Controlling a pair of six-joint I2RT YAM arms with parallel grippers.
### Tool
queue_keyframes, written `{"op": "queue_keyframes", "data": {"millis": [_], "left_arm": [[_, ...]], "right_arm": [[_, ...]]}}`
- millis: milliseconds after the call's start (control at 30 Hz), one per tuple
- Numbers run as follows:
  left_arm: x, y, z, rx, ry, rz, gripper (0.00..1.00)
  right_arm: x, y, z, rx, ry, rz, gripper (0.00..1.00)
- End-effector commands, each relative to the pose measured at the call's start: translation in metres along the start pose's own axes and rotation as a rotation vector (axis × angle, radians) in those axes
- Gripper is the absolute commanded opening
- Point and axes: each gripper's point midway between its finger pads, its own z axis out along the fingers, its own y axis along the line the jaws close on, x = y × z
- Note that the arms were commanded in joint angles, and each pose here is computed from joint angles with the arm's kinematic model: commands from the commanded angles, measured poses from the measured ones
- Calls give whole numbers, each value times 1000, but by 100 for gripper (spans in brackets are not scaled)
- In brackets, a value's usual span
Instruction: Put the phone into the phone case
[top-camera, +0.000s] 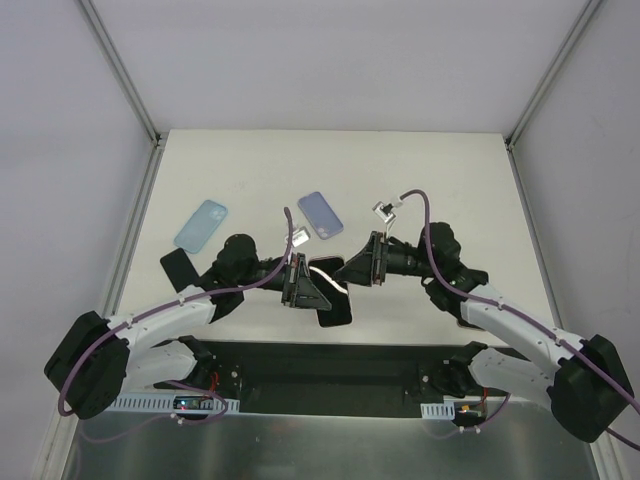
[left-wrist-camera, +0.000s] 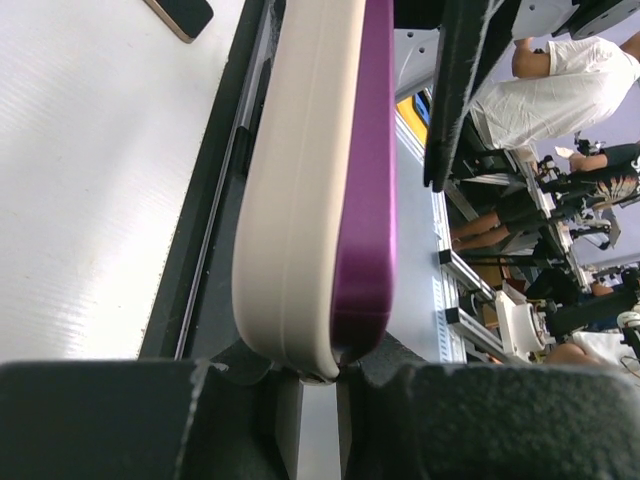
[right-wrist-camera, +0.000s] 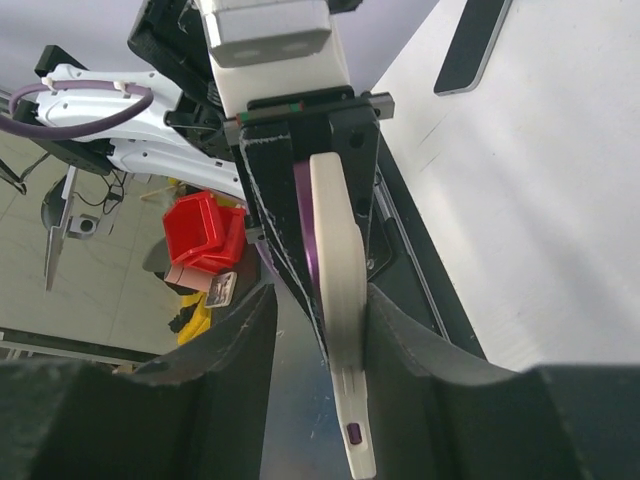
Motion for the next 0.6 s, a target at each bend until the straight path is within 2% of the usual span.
{"op": "queue_keyframes", "data": {"millis": [0,100,267,433,500,533,567], "left_arm": [[-17,-5,-2,-6,-75,45,0],[-17,-9,-2,16,-66,53,0],[-19,-13,-4,20,-82,79,0],[-20,-25,-5,54,-63,66,5],[-21,-26,-6,43,-75,68,13],[-23,-27,-7,36,-85,76,25],[-25,-28,-8,27,-94,79,31]], "right_arm": [[12,22,-6,-73,46,-62,39],[10,25,-4,-74,47,-73,39],[9,28,1,-82,60,-81,31],[6,45,2,-129,71,-84,5],[7,49,-1,-144,76,-93,1],[7,53,-3,-155,76,-107,1],[9,55,-5,-164,80,-118,2]]}}
